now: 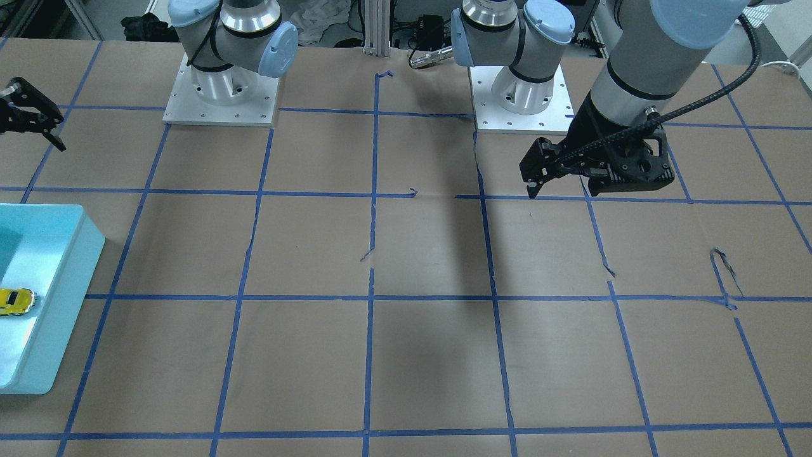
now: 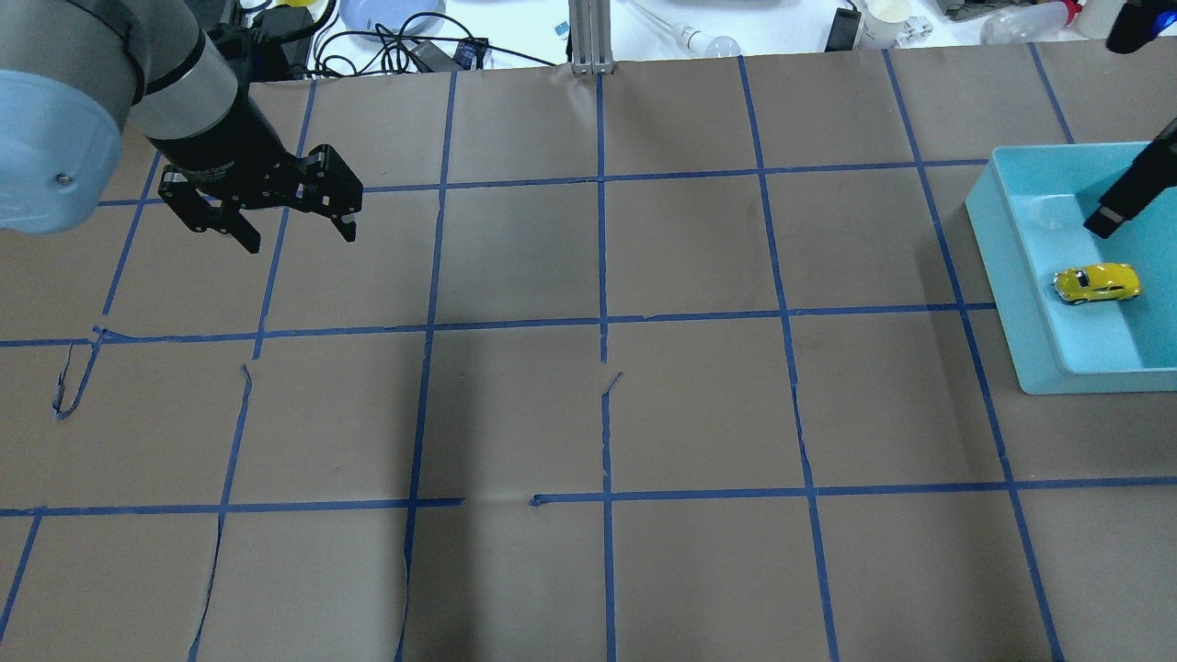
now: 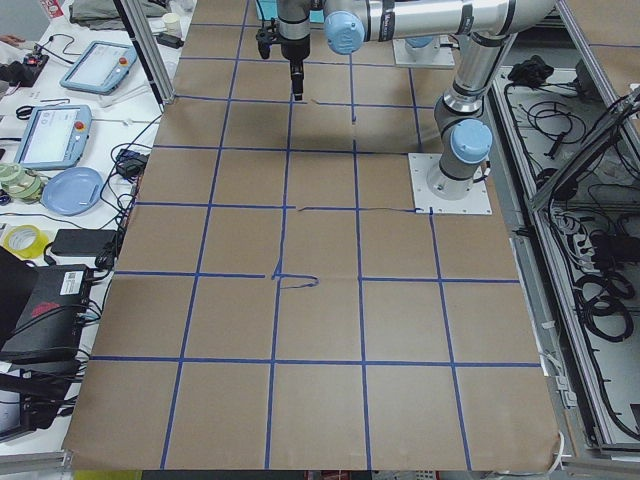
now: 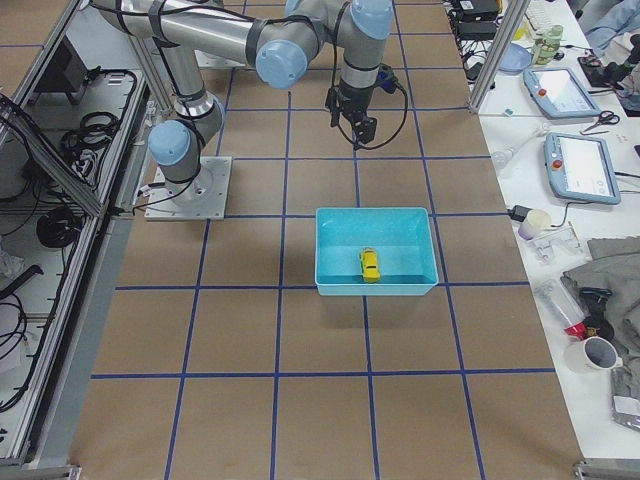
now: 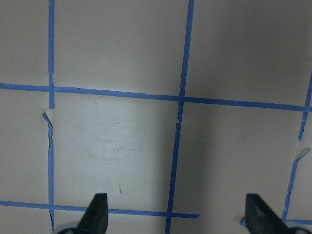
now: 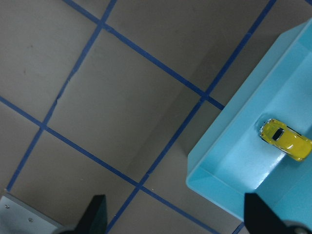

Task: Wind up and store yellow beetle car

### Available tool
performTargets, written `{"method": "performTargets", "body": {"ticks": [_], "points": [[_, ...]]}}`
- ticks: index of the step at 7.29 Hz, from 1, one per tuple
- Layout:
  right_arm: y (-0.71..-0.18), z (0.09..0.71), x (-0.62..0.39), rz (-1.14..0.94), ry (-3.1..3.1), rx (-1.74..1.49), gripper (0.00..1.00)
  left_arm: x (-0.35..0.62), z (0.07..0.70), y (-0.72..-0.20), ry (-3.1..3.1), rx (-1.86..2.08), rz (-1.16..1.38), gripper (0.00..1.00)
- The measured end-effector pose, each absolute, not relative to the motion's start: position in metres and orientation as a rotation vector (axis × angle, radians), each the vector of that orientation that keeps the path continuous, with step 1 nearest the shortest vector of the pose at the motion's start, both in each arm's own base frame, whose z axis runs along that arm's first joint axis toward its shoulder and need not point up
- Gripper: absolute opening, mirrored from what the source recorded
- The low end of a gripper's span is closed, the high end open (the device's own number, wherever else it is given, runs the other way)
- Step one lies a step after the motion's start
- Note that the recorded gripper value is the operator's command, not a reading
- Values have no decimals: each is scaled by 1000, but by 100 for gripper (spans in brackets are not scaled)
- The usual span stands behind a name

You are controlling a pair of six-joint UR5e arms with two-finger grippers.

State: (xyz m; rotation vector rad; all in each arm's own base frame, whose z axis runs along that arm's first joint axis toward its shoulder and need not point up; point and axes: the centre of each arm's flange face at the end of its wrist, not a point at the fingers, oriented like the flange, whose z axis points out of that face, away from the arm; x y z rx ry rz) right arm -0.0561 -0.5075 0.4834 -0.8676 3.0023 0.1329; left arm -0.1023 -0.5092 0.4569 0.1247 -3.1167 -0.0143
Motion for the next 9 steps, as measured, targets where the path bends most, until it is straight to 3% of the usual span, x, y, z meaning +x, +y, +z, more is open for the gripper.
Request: {"method": "performTargets", "body": {"ticks": [5,9], "points": [[-502,503,130,70,3158,-296,100,-104,453,-508,-3119,103,-27,100],[-503,503,159,14,3161,-153,100,-105,455,-509,-3119,102,-20,100]]}}
